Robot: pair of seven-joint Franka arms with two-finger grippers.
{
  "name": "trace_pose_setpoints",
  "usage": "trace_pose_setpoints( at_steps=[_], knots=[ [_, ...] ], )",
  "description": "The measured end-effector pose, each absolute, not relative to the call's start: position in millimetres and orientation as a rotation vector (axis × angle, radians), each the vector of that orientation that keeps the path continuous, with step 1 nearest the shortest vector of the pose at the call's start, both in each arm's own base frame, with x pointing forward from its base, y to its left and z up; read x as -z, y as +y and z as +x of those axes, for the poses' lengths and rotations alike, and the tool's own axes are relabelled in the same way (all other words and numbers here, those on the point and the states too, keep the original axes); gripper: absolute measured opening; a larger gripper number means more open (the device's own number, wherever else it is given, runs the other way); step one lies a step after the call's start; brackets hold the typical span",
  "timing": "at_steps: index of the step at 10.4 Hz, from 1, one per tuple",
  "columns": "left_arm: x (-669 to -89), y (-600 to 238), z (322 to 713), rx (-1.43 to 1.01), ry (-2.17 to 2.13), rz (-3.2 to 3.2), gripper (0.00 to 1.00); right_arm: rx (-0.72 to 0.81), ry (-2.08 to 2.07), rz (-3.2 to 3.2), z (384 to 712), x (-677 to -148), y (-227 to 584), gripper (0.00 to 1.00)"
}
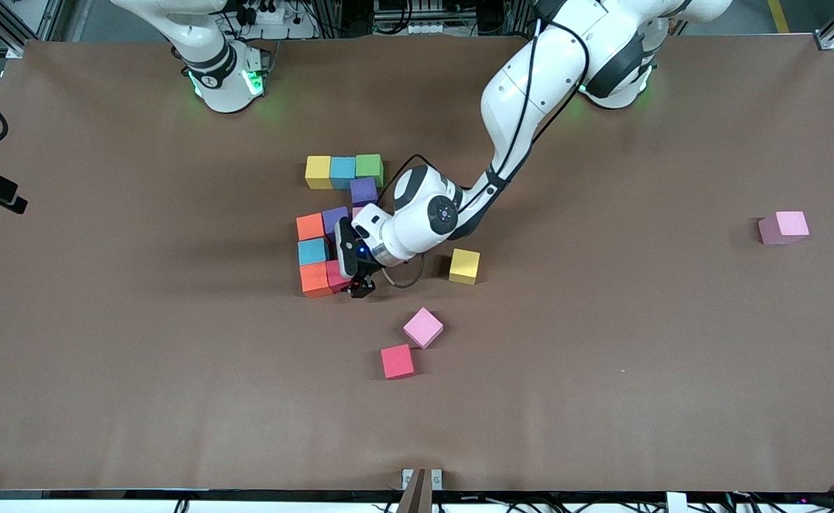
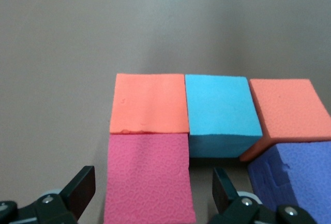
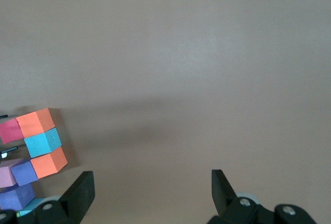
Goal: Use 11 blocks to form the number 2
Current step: 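Open the left gripper to release the red block, then move the left gripper to the loose light pink block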
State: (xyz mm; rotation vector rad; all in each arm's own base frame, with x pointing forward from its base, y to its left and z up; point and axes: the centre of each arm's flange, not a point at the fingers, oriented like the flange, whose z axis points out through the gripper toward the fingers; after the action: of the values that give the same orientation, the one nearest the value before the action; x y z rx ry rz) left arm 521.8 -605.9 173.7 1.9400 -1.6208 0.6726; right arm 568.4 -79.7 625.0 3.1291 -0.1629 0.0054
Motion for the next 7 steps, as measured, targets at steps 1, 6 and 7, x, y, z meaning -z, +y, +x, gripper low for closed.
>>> trace_pose_setpoints(
  at_steps=[1, 6, 7],
  knots=[
    [-178.8, -607.6, 522.1, -0.678, -1.607, 1.932, 1.0, -0.005, -0.163, 3.129, 568.4, -625.0, -79.7, 1.0],
    [-240.5, -604.6, 537.6, -0.674, -1.588, 1.866, 1.0, -0.004, -0.162, 3.129, 568.5, -624.5, -79.6, 1.0],
    [-250.9, -594.8, 549.0, -0.672, -1.581, 1.868, 1.0, -0.003, -0.161, 3.129, 568.6, -624.4, -79.5, 1.0]
  ],
)
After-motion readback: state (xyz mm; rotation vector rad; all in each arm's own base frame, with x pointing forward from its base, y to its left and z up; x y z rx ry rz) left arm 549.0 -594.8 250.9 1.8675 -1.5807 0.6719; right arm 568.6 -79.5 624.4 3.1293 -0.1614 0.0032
